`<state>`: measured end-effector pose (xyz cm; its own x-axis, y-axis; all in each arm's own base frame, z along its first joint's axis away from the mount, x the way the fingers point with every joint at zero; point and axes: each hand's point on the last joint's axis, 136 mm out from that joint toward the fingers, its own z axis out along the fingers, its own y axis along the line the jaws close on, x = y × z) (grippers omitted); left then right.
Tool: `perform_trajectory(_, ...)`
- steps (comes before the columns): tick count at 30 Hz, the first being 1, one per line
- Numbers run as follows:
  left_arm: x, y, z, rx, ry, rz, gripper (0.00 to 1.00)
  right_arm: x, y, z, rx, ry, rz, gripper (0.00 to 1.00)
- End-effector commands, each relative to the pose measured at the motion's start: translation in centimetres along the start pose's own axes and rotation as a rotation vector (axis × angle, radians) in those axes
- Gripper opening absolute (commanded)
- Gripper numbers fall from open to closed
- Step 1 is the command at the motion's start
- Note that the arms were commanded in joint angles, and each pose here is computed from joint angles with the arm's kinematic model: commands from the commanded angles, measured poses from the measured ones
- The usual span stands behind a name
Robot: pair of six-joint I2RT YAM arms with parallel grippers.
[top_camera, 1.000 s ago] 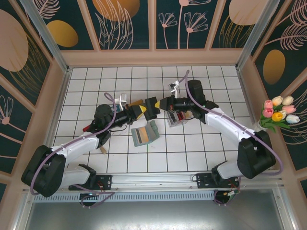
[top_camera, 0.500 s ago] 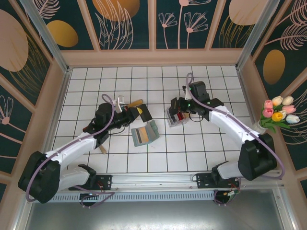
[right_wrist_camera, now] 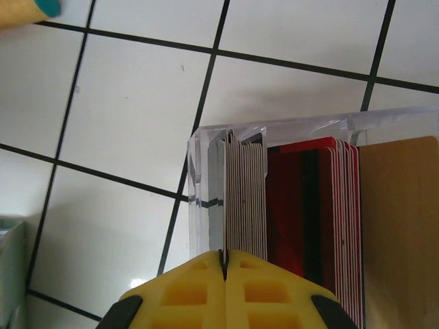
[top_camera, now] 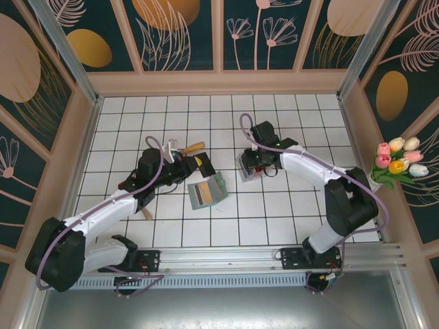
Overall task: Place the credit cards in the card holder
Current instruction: Place the credit card in the storage box.
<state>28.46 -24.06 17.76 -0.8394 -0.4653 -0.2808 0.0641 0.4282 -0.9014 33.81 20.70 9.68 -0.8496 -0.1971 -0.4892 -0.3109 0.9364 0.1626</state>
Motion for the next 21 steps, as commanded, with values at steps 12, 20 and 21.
perform_trajectory(12, 0.0, -0.1, 0.2, 0.008, -0.001, 0.018, 0.06, 0.9, 1.7, 2.2, 0.177, 0.077, -0.128, 0.22)
perform_trajectory(20, 0.2, 0.1, 0.0, 0.007, 0.0, 0.017, 0.07, 0.3, 3.6, 1.2, 0.103, 0.058, -0.098, 0.25)
perform_trajectory(21, 0.2, 0.1, 0.0, 0.007, 0.001, 0.017, 0.07, 0.3, 3.6, 1.1, 0.102, 0.057, -0.095, 0.25)
